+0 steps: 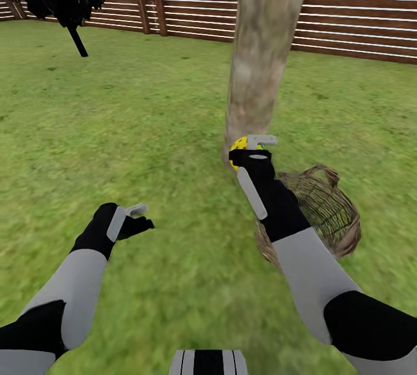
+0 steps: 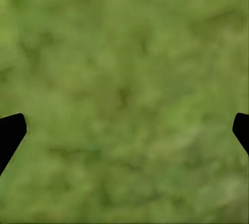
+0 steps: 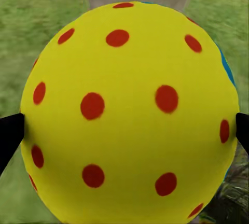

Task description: Take the three Easter eggs out of the wicker basket on the lawn in the garden, then place them on the lawn next to a single tree (choose any tree) so that all three eggs are next to the same tree and none are left in the basket.

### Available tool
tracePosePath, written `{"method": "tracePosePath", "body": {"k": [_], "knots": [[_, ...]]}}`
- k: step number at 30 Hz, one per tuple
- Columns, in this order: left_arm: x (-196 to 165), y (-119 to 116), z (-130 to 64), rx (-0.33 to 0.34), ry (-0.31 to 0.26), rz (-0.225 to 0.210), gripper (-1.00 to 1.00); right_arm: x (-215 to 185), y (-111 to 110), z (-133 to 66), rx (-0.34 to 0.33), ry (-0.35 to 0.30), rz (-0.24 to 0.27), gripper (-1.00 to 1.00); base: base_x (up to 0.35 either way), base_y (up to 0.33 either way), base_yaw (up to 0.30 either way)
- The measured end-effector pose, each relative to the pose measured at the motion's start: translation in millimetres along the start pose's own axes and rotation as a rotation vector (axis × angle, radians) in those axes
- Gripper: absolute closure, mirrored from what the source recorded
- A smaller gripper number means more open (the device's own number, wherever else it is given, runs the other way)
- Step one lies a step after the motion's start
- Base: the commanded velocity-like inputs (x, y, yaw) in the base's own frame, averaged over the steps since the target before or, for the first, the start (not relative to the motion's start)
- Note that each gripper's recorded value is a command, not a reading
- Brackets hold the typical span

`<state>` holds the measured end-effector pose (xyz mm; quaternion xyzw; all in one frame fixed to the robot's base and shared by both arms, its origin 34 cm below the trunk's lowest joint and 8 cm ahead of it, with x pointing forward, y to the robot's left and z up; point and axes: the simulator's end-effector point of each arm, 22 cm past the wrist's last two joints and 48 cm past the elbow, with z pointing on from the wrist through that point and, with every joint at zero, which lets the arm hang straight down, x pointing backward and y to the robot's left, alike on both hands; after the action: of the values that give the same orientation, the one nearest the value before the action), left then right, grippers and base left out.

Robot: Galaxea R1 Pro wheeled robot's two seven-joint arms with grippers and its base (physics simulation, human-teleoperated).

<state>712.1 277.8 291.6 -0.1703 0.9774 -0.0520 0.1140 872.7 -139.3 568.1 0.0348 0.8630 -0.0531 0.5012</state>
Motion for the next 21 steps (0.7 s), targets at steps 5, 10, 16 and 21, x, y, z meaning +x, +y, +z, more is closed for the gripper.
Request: {"method": "tracePosePath", "body": {"k": [5,10,16,21], "knots": [[-14,-2,-7.0,0.084,-0.027,-0.015,-1.0,-10,65,-27.2,-0.107,-0.108,-0.119,1.0,0.0,0.319,0.0],[-88,-13,-70.3,0.273,-0.234,0.008,-1.0,12,112,-47.4,-0.221,-0.123,-0.124,1.0,0.0,0.277,0.0],[-81,-30,-124.2,0.444,-0.359,0.092,-1.0,59,109,-22.7,-0.196,-0.08,-0.1,1.0,0.0,0.24,0.0],[-12,-43,-145.2,0.619,-0.347,0.167,-1.0,135,66,25.2,-0.076,-0.055,-0.063,1.0,0.0,0.029,0.0]]}}
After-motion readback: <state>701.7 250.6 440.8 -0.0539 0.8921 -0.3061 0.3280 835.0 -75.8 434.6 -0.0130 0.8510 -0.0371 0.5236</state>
